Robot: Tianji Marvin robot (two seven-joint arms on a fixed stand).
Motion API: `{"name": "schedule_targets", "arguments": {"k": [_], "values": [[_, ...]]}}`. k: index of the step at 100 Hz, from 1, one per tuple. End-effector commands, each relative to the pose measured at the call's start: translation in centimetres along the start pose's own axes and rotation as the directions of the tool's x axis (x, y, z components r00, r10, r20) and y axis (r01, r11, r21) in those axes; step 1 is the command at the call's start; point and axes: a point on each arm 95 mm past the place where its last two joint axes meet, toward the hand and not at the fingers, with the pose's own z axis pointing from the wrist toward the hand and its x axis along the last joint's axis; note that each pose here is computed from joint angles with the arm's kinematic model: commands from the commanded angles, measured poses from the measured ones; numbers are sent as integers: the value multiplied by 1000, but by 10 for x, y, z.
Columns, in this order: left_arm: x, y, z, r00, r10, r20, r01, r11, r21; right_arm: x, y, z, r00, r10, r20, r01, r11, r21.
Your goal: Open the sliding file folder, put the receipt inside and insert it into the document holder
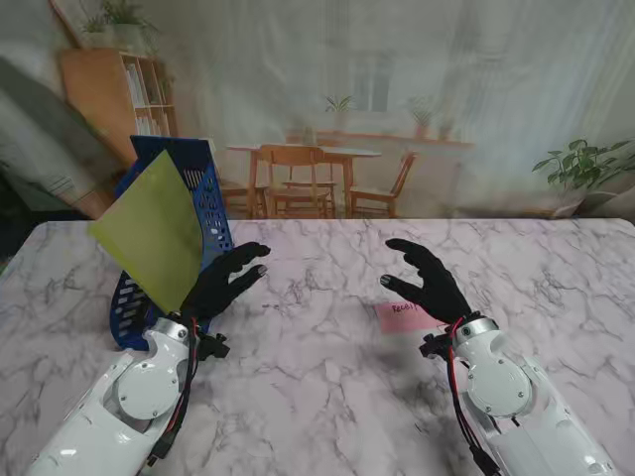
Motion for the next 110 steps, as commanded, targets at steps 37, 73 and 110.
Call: {"name": "schedule_targets", "arguments": {"k": [37, 73, 110], "values": [[14, 2, -4, 999, -18, -50, 15, 999, -45, 6, -4, -7, 1000, -16, -10, 16, 1000, 9], [77, -53, -10, 954, 45, -295, -40, 999, 24, 7, -6, -14, 1000, -10, -12, 10, 1000, 10], [113, -144, -13, 877, 243, -414, -185, 967, 175, 8, -5, -17, 1000, -1, -23, 1, 1000, 3]]}}
